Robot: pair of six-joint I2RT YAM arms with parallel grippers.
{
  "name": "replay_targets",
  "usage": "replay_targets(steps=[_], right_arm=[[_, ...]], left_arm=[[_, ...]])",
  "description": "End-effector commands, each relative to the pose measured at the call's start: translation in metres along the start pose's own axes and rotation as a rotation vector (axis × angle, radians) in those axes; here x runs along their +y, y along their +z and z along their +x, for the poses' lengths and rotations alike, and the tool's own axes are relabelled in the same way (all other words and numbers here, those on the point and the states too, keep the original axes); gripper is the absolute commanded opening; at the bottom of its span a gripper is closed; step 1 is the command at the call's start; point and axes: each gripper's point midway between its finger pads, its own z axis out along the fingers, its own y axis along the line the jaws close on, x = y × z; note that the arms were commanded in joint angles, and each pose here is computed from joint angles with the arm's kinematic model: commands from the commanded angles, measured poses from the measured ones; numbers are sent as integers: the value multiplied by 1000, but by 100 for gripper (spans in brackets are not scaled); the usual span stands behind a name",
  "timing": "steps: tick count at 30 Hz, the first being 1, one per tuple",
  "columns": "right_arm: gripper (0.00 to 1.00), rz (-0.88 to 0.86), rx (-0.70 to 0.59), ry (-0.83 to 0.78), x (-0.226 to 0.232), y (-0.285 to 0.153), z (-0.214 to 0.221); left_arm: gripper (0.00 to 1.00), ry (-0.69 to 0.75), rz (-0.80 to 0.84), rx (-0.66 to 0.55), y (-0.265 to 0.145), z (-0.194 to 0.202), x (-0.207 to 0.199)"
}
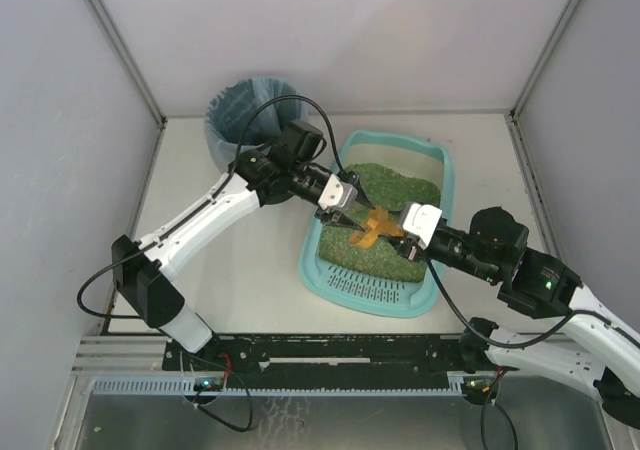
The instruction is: Clean the litter box
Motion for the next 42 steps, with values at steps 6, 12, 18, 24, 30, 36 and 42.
replay_targets(steps=[6,12,18,24,30,36,42], right_arm=[[0,56,-117,-21,-15,-10,-36],[0,51,-115,-20,-14,-9,-36],[0,51,-96,-19,-13,-7,-32],[0,54,-73,-16,-13,-4,-28],[36,123,-60,36,-24,-3,-26],[80,337,-87,193,-59,-9,-32],[83,701,-180,477,-110,-45,-35]], left_arm=[[52,36,32,-32,6,-16,1],[46,29,33,-29,8,-15,1],[38,37,29,-29,7,-18,2],[18,45,20,-20,6,-19,4],[0,88,-37,48,-1,-12,12],[0,82,-286,13,-6,-13,46],[0,34,-480,-65,-16,-21,64]])
